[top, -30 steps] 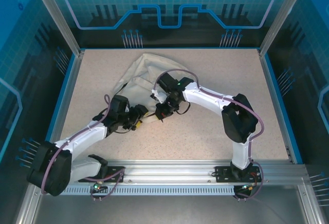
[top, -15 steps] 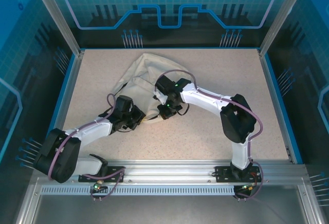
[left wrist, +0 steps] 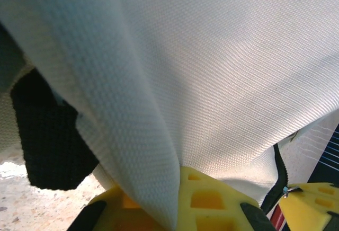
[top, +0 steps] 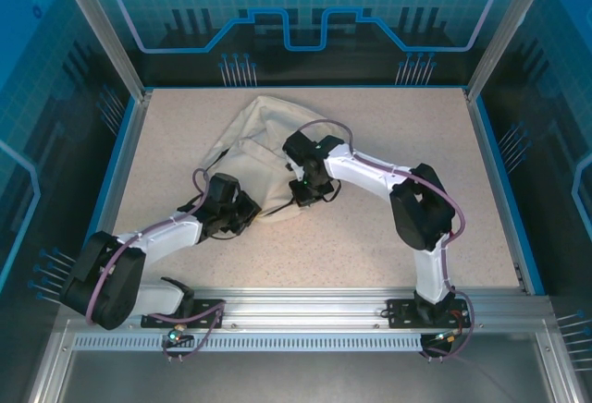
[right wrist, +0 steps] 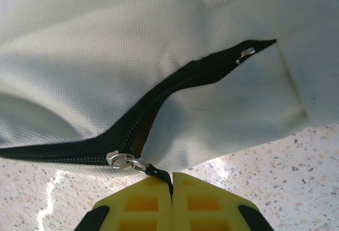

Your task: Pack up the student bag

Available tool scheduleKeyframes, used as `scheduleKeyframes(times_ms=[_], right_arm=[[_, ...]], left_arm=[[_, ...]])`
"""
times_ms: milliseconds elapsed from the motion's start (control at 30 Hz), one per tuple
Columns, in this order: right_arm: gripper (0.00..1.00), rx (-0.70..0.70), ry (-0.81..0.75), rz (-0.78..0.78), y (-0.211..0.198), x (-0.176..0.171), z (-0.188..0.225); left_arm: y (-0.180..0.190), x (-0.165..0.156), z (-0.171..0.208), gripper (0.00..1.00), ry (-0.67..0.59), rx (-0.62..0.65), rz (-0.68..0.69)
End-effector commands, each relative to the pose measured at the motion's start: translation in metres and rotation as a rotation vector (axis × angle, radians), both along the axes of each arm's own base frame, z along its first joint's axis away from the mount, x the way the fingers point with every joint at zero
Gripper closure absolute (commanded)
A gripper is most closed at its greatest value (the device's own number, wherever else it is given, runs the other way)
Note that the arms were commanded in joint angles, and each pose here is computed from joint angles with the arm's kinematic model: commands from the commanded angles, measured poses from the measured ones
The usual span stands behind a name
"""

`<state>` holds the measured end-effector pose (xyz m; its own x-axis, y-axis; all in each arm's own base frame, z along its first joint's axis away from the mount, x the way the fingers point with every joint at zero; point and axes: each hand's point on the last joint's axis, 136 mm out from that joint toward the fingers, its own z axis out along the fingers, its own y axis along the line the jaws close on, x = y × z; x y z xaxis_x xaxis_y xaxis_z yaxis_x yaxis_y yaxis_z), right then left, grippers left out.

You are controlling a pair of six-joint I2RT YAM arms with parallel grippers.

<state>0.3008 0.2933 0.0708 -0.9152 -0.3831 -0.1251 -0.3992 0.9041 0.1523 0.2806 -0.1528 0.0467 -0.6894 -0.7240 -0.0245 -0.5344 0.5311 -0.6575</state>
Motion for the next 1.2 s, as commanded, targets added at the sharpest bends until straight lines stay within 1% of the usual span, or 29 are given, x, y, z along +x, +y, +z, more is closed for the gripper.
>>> scheduleKeyframes(times_ms=[0, 100, 167, 200, 233, 267, 333, 367, 467, 500, 567, 667, 700, 867, 967, 1067, 1133, 1167], right_arm=[[1.00, -0.234, -0.041, -0.156, -0.061, 0.023, -0.004], [1.00, -0.290, -0.084, -0.215, -0.072, 0.036, -0.003], [1.00, -0.302, -0.098, -0.267, -0.080, 0.044, -0.001], [1.00, -0.277, -0.100, -0.264, -0.077, 0.046, 0.000], [1.00, -0.223, -0.092, -0.229, -0.066, 0.045, 0.000], [1.00, -0.162, -0.071, -0.182, -0.053, 0.040, 0.001], [1.00, -0.107, -0.040, -0.131, -0.039, 0.030, 0.002], [1.00, -0.096, -0.023, -0.123, -0.038, 0.024, 0.001], [1.00, -0.100, 0.002, -0.159, -0.054, 0.013, -0.002], [1.00, -0.108, 0.010, -0.183, -0.065, 0.008, -0.003], [1.00, -0.126, 0.020, -0.229, -0.087, 0.000, -0.005], [1.00, -0.145, 0.035, -0.302, -0.120, -0.009, -0.009], [1.00, -0.155, 0.038, -0.327, -0.131, -0.011, -0.011], [1.00, -0.249, 0.031, -0.439, -0.190, -0.018, -0.016], [1.00, -0.243, 0.031, -0.485, -0.207, -0.015, -0.013], [0.65, -0.211, -0.037, -0.477, -0.206, -0.004, 0.006], [0.47, -0.169, -0.092, -0.476, -0.200, 0.007, 0.027], [0.43, -0.139, -0.125, -0.464, -0.194, 0.014, 0.039]], left_arm=[[0.038, -0.037, -0.042, 1.00, 0.148, 0.167, 0.034], [0.033, -0.034, -0.038, 1.00, 0.128, 0.150, 0.012], [0.030, -0.032, -0.032, 1.00, 0.112, 0.147, -0.011], [0.028, -0.031, -0.030, 1.00, 0.102, 0.140, -0.028], [0.025, -0.029, -0.025, 1.00, 0.084, 0.132, -0.044], [0.021, -0.027, -0.019, 1.00, 0.063, 0.119, -0.068], [0.014, -0.023, -0.006, 1.00, 0.031, 0.105, -0.117], [0.009, -0.021, 0.002, 0.92, 0.011, 0.092, -0.147], [-0.001, -0.017, 0.029, 0.58, -0.041, 0.064, -0.212], [-0.003, -0.017, 0.037, 0.51, -0.056, 0.059, -0.232], [-0.006, -0.016, 0.054, 0.42, -0.085, 0.059, -0.265], [-0.006, -0.012, 0.077, 0.33, -0.131, 0.077, -0.289], [-0.006, -0.011, 0.083, 0.32, -0.146, 0.085, -0.296], [0.001, 0.007, 0.100, 0.27, -0.183, 0.131, -0.275], [0.008, 0.022, 0.104, 0.24, -0.204, 0.148, -0.242], [0.010, 0.039, 0.100, 0.21, -0.211, 0.153, -0.229], [0.006, 0.049, 0.095, 0.20, -0.206, 0.135, -0.242], [0.004, 0.054, 0.091, 0.20, -0.200, 0.128, -0.251]])
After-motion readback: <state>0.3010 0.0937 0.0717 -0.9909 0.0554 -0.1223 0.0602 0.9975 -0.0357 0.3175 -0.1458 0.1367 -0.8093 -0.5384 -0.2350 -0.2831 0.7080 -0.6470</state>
